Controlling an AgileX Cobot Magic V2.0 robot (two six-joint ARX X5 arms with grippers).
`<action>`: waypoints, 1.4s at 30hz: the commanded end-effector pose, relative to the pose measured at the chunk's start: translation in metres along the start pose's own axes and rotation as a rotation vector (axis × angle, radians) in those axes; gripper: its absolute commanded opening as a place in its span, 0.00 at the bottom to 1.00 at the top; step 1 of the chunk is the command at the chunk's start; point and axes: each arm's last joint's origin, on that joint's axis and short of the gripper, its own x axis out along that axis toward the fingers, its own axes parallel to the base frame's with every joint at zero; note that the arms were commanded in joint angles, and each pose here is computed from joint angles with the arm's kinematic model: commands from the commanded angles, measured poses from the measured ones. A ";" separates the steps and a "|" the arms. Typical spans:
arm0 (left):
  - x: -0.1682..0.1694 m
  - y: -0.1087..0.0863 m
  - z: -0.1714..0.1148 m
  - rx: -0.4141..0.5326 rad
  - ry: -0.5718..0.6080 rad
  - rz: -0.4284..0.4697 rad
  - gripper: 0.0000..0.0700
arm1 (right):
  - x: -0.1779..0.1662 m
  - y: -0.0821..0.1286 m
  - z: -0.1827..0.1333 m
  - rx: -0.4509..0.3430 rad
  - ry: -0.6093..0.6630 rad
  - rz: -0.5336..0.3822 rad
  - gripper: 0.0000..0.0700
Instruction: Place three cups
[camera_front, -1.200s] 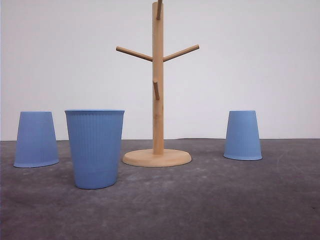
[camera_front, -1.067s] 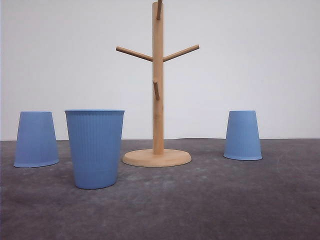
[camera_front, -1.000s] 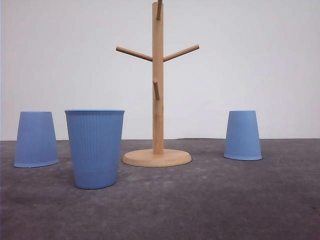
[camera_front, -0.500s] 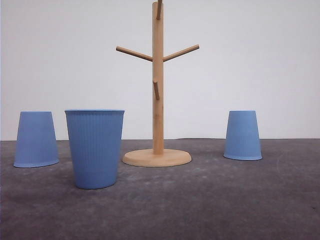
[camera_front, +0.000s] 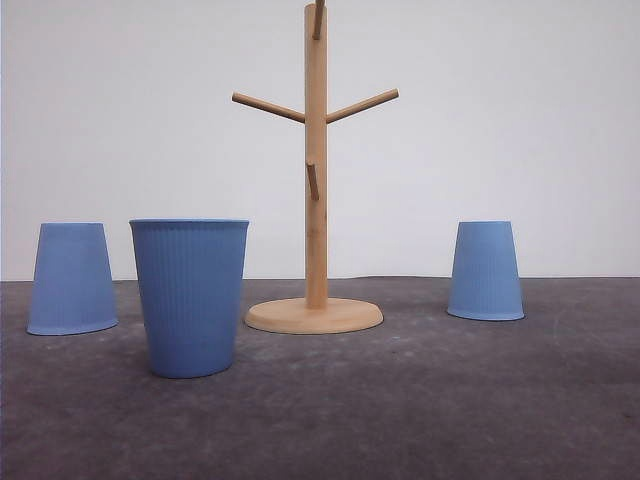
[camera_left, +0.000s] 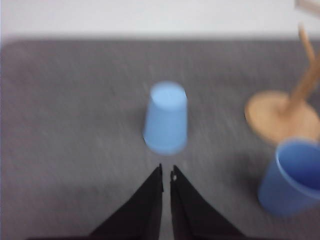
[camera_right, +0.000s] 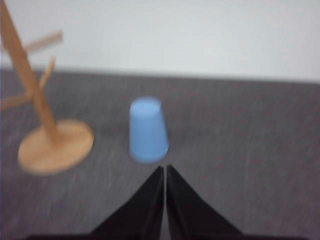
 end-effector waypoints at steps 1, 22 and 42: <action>0.005 -0.001 0.006 0.035 0.047 -0.036 0.01 | 0.006 0.000 0.003 -0.043 0.036 0.021 0.00; 0.030 -0.042 0.026 0.312 0.168 -0.311 0.38 | 0.020 0.024 -0.002 -0.248 0.126 0.213 0.40; 0.037 -0.039 0.037 0.196 0.083 -0.122 0.68 | 0.020 0.025 0.002 -0.248 0.083 0.211 0.64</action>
